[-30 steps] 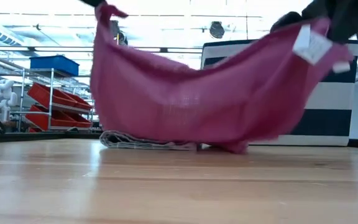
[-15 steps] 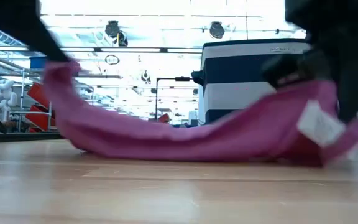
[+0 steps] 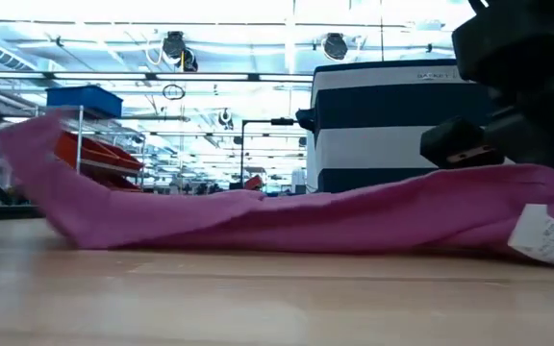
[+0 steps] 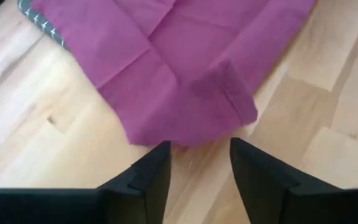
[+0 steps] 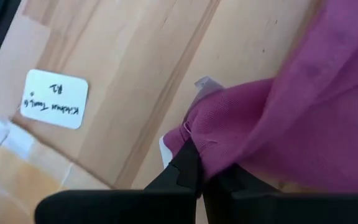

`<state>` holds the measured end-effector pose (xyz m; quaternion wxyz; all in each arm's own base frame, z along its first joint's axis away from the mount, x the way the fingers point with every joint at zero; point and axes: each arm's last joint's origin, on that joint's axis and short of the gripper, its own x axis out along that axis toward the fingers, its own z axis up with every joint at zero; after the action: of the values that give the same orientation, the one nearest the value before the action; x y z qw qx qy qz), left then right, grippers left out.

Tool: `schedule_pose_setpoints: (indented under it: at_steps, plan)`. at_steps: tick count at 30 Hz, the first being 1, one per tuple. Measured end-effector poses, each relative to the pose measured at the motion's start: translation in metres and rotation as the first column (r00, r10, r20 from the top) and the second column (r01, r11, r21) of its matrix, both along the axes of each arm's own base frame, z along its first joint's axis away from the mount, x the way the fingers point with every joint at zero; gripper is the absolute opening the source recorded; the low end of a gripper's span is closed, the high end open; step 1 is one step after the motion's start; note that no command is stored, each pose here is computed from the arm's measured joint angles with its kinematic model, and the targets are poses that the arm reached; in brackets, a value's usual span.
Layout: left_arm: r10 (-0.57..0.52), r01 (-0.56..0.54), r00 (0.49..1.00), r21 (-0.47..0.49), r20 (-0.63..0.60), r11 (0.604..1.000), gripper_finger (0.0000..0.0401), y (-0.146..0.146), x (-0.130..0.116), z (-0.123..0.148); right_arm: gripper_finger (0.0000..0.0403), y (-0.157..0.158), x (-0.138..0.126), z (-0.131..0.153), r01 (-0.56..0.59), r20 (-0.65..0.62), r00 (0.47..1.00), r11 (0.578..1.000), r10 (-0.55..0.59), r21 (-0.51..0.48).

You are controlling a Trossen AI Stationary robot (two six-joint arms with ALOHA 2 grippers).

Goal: Fold towel
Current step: Fold the pink towel

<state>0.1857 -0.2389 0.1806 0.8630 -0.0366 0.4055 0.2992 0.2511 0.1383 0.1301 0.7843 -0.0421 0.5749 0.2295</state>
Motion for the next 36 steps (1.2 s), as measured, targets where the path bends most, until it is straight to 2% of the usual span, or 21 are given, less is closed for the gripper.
schedule_pose_setpoints:
  at_steps: [7, 10, 14, 16, 22, 28, 36]
  plan:
    - [-0.066, 0.065, 0.997, 0.052, 0.031, 0.997, 0.0183, -0.009, -0.016, 0.002, 0.0, 0.001, 0.0, 0.002, -0.009, -0.038, 0.999, 0.999, 0.011, 0.036]
    - [-0.17, 0.168, 0.985, 0.055, 0.025, 0.984, 0.0183, -0.018, -0.017, 0.001, 0.0, 0.003, 0.003, 0.008, -0.015, -0.036, 0.999, 0.999, 0.016, 0.036]
    - [-0.386, 0.386, 0.922, 0.005, -0.045, 0.922, 0.0183, -0.034, -0.008, -0.001, 0.0, 0.006, 0.01, 0.018, -0.041, -0.019, 0.999, 0.997, 0.042, 0.058]
    - [-0.443, 0.443, 0.893, -0.024, -0.082, 0.896, 0.0183, -0.036, -0.003, -0.002, 0.0, 0.006, 0.013, 0.022, -0.049, -0.004, 0.999, 0.997, 0.049, 0.061]
    - [-0.454, 0.442, 0.87, -0.103, -0.193, 0.891, 0.0183, -0.027, 0.002, -0.008, 0.0, 0.006, 0.021, 0.031, -0.044, 0.022, 0.999, 0.997, 0.042, 0.068]
    - [-0.486, 0.434, 0.824, -0.226, -0.292, 0.872, 0.0183, -0.014, 0.001, -0.032, 0.0, 0.005, 0.017, 0.03, -0.028, -0.027, 0.999, 0.998, 0.029, 0.052]
    - [-0.507, 0.46, 0.809, -0.215, -0.299, 0.861, 0.0183, -0.006, 0.007, -0.039, 0.0, 0.005, 0.017, 0.03, -0.012, -0.034, 0.999, 0.998, 0.014, 0.055]
